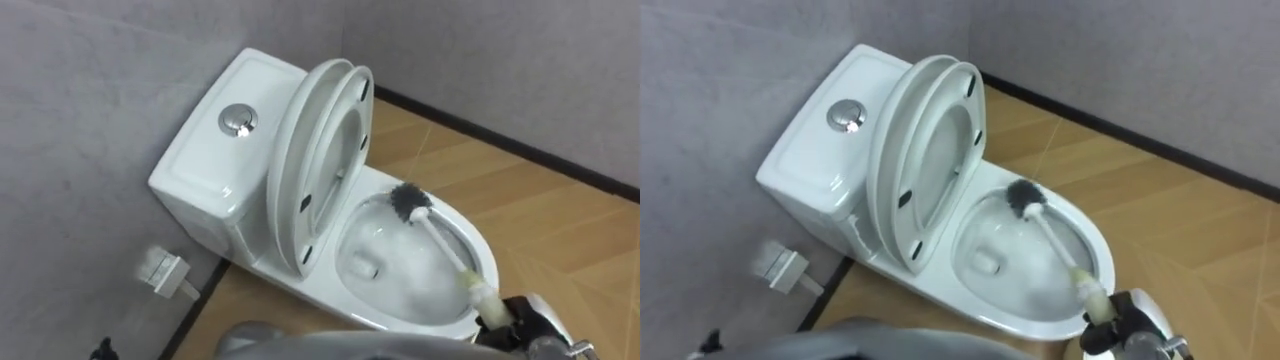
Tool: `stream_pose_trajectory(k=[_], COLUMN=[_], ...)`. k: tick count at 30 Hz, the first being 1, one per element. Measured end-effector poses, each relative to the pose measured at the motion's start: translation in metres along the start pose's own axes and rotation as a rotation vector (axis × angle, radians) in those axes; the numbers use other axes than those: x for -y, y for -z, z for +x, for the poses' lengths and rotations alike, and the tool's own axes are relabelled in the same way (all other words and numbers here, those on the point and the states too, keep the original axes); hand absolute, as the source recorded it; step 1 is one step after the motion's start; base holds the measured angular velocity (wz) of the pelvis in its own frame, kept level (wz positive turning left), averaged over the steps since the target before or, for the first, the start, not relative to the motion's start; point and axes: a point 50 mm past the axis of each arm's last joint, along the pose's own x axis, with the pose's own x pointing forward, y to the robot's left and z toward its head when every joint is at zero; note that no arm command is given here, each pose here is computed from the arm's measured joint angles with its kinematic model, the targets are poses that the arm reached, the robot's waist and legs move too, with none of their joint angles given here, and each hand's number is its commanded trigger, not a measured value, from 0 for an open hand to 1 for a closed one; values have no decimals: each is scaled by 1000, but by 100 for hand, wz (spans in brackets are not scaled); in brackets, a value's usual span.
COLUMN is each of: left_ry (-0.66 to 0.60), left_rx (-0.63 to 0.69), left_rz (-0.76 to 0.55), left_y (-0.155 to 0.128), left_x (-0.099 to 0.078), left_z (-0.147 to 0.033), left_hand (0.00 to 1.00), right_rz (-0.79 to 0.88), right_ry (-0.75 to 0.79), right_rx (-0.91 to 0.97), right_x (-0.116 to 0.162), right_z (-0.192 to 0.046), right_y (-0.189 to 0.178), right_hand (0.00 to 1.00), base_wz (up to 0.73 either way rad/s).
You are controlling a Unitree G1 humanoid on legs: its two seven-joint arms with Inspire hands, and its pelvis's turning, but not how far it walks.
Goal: Brush toilet
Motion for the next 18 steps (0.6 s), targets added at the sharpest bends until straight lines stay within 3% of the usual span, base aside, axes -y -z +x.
stream_pose_trajectory(k=[7,13,18], left_ry=[102,106,100], left_rx=[-197,-208,-185], left_rz=[-101,-233,-248], left_y=[26,0,-10], left_x=[14,15,13], left_z=[-1,14,19], left_hand=[0,0,0], right_rz=[217,244,246], right_ry=[175,211,205], right_rx=[-91,-208,-243], right_x=[3,-6,-15], right_z=[-5,-11,-16], right_y=[20,45,51], right_hand=[100,100,100], base_wz=[-30,-29,-48])
